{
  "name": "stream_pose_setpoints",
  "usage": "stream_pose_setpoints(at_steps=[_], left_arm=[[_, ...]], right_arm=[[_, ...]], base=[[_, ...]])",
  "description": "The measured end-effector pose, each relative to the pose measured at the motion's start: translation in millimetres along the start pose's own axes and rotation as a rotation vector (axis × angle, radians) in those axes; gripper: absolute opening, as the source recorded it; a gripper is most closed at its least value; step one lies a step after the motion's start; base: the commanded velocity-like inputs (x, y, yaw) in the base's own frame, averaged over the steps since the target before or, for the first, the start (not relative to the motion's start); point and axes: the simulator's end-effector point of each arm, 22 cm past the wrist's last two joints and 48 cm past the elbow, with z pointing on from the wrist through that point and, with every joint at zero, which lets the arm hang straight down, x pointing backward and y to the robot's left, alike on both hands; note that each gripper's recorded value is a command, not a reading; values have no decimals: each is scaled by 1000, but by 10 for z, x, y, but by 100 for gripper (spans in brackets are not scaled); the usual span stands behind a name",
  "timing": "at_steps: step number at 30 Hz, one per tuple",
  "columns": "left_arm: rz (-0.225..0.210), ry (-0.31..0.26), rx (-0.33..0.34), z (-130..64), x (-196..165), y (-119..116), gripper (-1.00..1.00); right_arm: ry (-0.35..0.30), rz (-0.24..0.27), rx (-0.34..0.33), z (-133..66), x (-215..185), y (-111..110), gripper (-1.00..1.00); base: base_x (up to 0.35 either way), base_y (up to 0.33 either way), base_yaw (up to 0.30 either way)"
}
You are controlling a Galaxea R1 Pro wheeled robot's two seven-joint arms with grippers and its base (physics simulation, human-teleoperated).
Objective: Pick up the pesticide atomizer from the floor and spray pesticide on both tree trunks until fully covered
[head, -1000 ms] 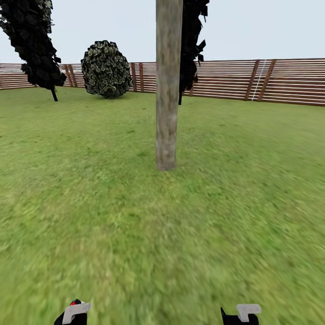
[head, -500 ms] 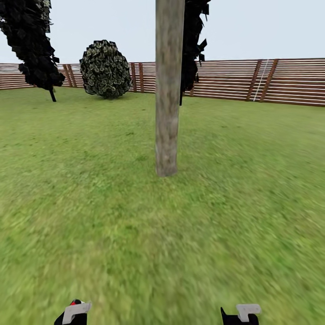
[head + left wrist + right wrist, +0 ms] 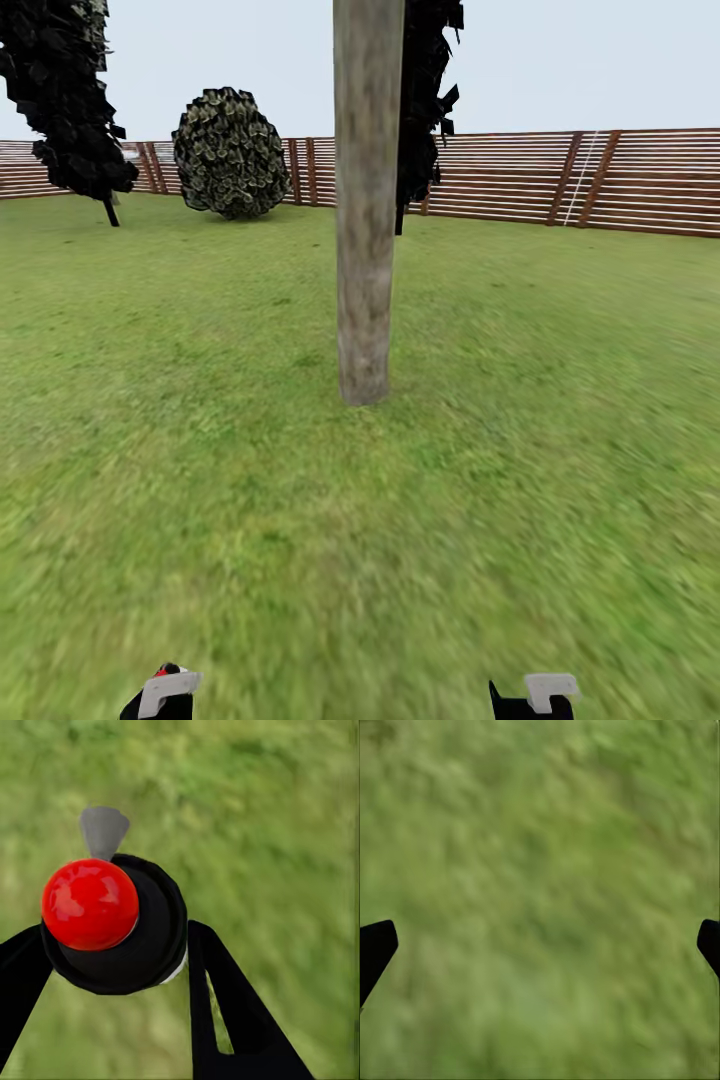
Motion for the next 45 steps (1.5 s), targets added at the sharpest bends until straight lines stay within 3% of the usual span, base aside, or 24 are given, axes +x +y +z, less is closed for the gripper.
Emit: stream_pose_setpoints(at_steps=[26,36,45], left_arm=[[-6,-24,0,-7,-110,-3,-100],[18,-22,31,-8,-109,-98,-100],[40,-29,50,14,-167,-20,-100]], right_arm=[[-27,2,2,-11,-123,-8,100],[-26,-4,-8,-11,-126,26,100],[-47,-11,-6,10,-226,-11,100]], base=[[336,-51,0],[321,-90,0],[294,-141,0]])
